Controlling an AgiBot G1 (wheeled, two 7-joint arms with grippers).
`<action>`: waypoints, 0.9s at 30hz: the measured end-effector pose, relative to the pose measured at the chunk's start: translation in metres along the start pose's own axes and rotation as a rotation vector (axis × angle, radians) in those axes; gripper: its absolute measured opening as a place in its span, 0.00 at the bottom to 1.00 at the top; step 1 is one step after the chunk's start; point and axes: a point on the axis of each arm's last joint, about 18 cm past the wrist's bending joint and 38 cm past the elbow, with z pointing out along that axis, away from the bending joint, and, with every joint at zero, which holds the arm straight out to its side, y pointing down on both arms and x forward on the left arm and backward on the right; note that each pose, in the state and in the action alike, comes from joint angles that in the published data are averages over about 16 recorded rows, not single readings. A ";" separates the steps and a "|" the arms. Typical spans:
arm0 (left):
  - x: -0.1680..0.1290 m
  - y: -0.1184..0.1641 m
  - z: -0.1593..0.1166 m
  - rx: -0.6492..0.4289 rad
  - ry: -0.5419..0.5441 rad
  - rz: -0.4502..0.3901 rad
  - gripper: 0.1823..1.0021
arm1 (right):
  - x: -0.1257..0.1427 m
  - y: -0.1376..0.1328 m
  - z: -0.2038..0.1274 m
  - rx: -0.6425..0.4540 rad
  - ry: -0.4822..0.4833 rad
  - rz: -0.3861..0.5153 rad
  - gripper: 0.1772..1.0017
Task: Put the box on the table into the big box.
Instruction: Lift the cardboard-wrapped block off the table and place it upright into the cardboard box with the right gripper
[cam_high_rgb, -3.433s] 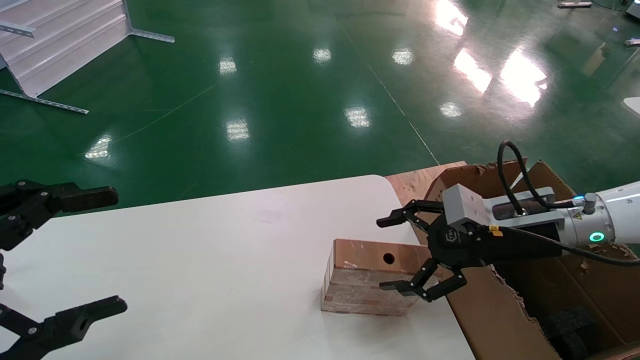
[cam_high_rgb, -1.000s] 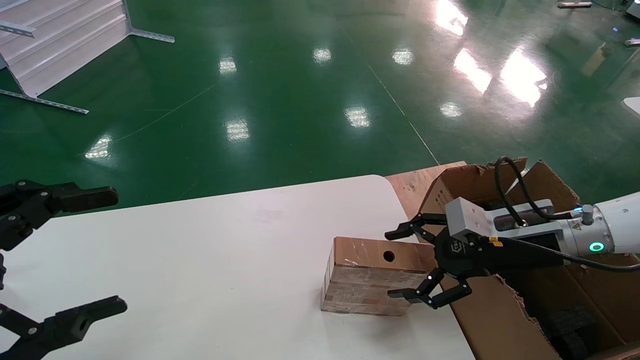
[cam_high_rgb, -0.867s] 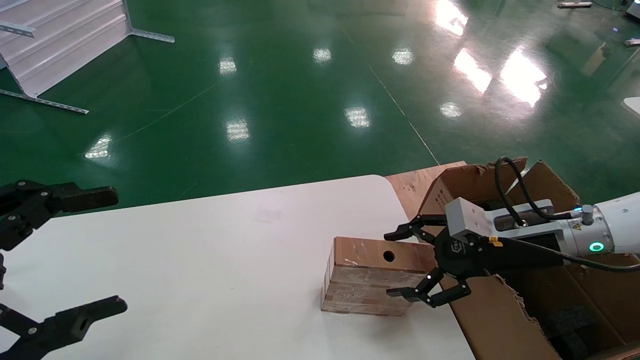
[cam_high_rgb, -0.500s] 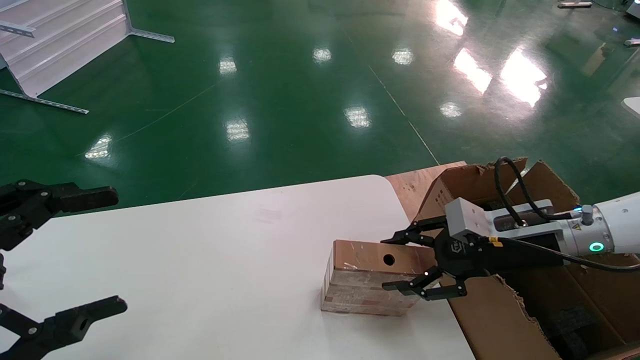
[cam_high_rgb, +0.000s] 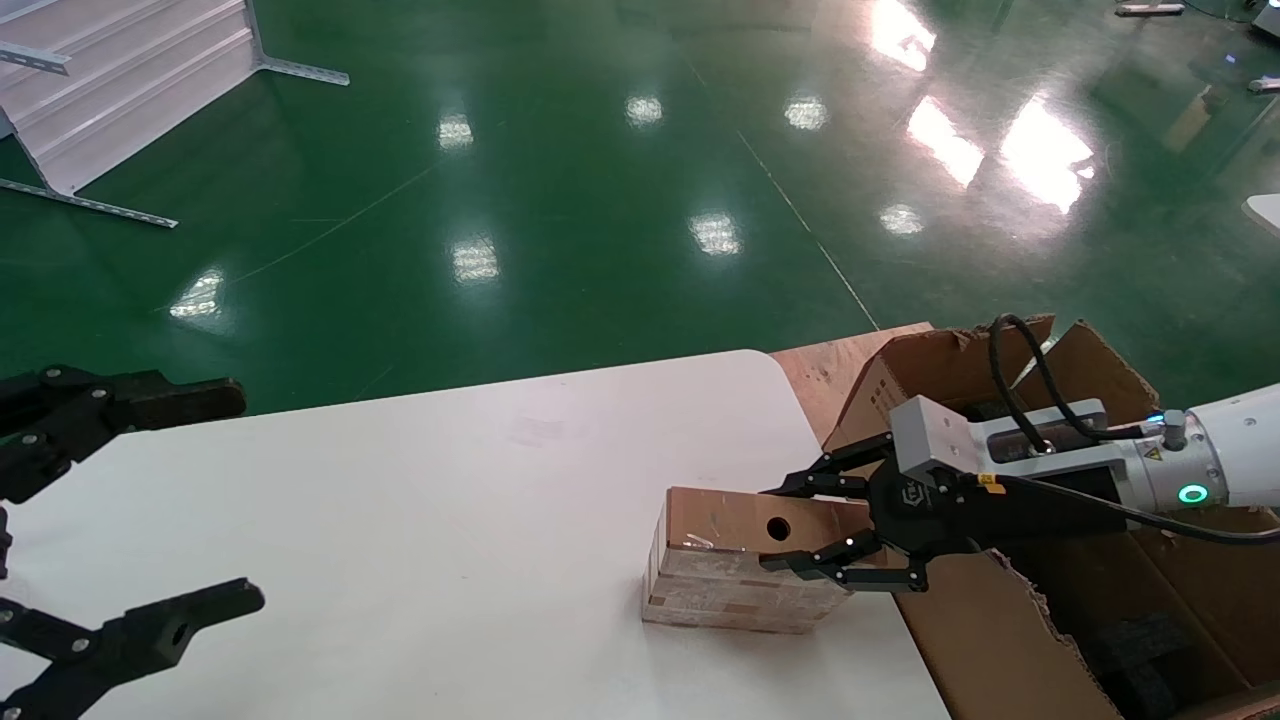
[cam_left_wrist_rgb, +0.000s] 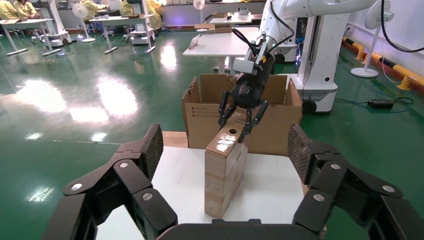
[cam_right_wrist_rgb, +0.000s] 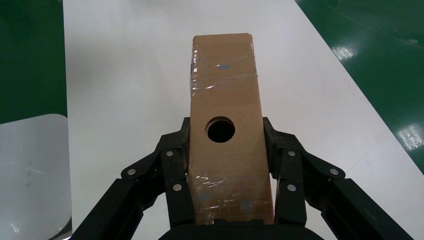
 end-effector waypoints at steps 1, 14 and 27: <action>0.000 0.000 0.000 0.000 0.000 0.000 0.92 | 0.000 0.000 0.000 0.000 0.000 0.000 0.40; 0.000 0.000 0.000 0.000 0.000 0.000 0.65 | 0.003 -0.010 -0.005 0.026 0.014 -0.015 0.38; 0.000 0.000 0.000 0.000 0.000 0.000 0.28 | 0.023 -0.085 -0.081 0.164 0.201 -0.124 0.38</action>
